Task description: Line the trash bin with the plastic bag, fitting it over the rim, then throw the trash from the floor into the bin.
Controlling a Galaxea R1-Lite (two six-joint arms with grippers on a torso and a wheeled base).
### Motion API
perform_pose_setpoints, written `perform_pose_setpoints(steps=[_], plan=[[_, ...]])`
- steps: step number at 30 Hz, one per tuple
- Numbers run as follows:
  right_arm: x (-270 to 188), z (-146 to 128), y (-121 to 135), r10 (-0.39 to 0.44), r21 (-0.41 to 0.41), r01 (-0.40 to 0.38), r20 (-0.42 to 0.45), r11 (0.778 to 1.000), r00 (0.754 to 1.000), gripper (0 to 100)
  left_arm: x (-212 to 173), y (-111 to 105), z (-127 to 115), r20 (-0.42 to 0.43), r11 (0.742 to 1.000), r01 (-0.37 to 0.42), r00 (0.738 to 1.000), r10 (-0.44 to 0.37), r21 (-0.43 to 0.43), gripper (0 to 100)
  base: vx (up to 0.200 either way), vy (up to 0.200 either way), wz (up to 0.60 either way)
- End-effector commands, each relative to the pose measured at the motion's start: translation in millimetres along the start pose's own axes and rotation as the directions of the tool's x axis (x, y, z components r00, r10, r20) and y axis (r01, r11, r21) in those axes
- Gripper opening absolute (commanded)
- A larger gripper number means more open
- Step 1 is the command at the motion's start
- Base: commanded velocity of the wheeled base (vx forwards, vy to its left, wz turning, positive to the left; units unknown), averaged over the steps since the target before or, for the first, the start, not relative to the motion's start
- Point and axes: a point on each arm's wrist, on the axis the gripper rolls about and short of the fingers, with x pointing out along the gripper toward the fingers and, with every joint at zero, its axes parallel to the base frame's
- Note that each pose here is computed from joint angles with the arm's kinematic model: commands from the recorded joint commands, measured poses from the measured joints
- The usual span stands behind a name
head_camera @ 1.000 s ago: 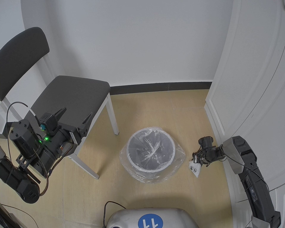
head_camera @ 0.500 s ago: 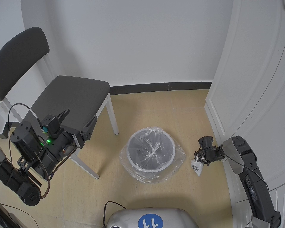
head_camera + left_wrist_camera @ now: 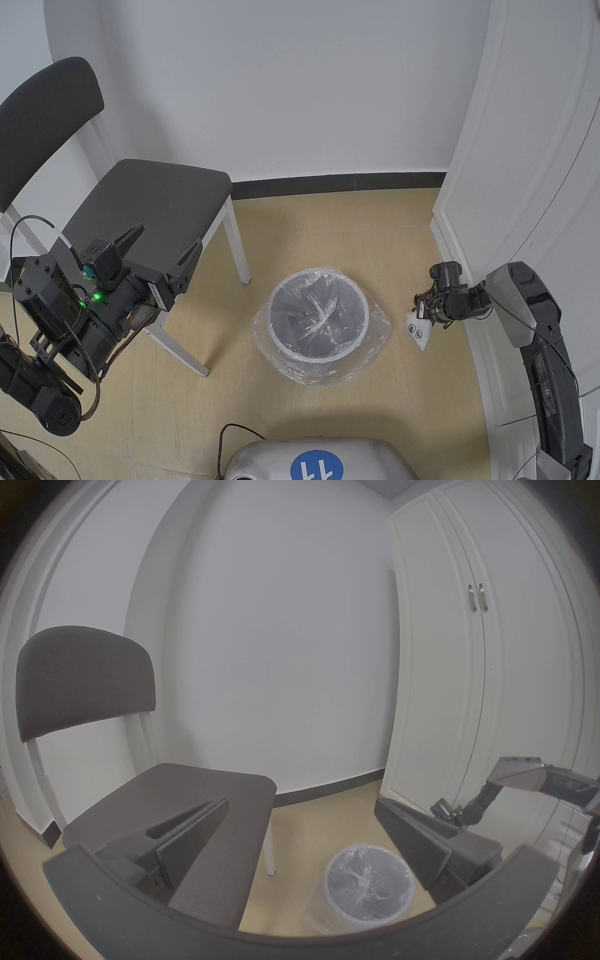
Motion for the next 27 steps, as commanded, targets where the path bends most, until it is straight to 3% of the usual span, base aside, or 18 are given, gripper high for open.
perform_pose_setpoints(steps=[1, 11, 13, 17, 18, 20, 21, 22, 27], plan=[[-52.6, 38.9, -0.6, 0.06, 0.01, -0.061, 0.055, 0.998, 0.997, 0, -2.0, -0.2, 0.3, -0.001, 1.0, 0.001, 1.0, -0.001, 0.016, 100, 0.0, 0.0, 0.0], [-114.7, 58.2, 17.5, 0.133, -0.015, -0.133, 0.187, 0.991, 0.973, 0, -3.5, -0.1, 1.1, 0.001, 1.0, 0.001, 1.0, -0.001, 0.016, 100, 0.0, 0.0, 0.0], [-148.6, 63.8, 30.8, 0.184, -0.033, -0.181, 0.261, 0.983, 0.948, 0, -3.6, -0.1, 0.4, -0.002, 1.0, 0.001, 1.0, -0.001, 0.017, 100, 0.0, 0.0, 0.0], [-169.4, 64.2, 43.5, 0.227, -0.049, -0.222, 0.31, 0.974, 0.923, 0, -4.0, -0.3, -1.2, -0.01, 1.0, 0.004, 1.0, -0.003, 0.022, 100, 0.0, 0.0, 0.0], [-179.4, 62.5, 52.6, 0.257, -0.059, -0.253, 0.349, 0.966, 0.901, 0, -3.9, -0.3, -2.3, -0.015, 0.999, 0.003, 1.0, -0.002, 0.032, 100, 0.0, 0.0, 0.0], [-183.4, 60.3, 58.2, 0.275, -0.066, -0.27, 0.371, 0.961, 0.887, 0, -3.8, -0.4, -2.7, -0.016, 0.999, 0.003, 1.0, -0.002, 0.037, 100, 0.0, 0.0, 0.0], [-189.2, 56.2, 67.9, 0.306, -0.082, -0.3, 0.42, 0.95, 0.854, 0, -3.8, -0.4, -2.7, -0.016, 0.999, 0.003, 1.0, -0.002, 0.04, 100, 0.0, 0.0, 0.0], [-191.3, 56.1, 70.2, 0.315, -0.085, -0.31, 0.445, 0.947, 0.838, 0, -3.9, -0.3, -2.3, -0.015, 0.999, 0.003, 1.0, -0.002, 0.04, 100, 0.0, 0.0, 0.0], [-205.8, 54.1, 83.1, 0.359, -0.104, -0.359, 0.518, 0.928, 0.777, 0, -4.5, -0.5, -4.6, -0.025, 0.999, 0.004, 1.0, -0.003, 0.042, 100, 0.0, 0.0, 0.0]])
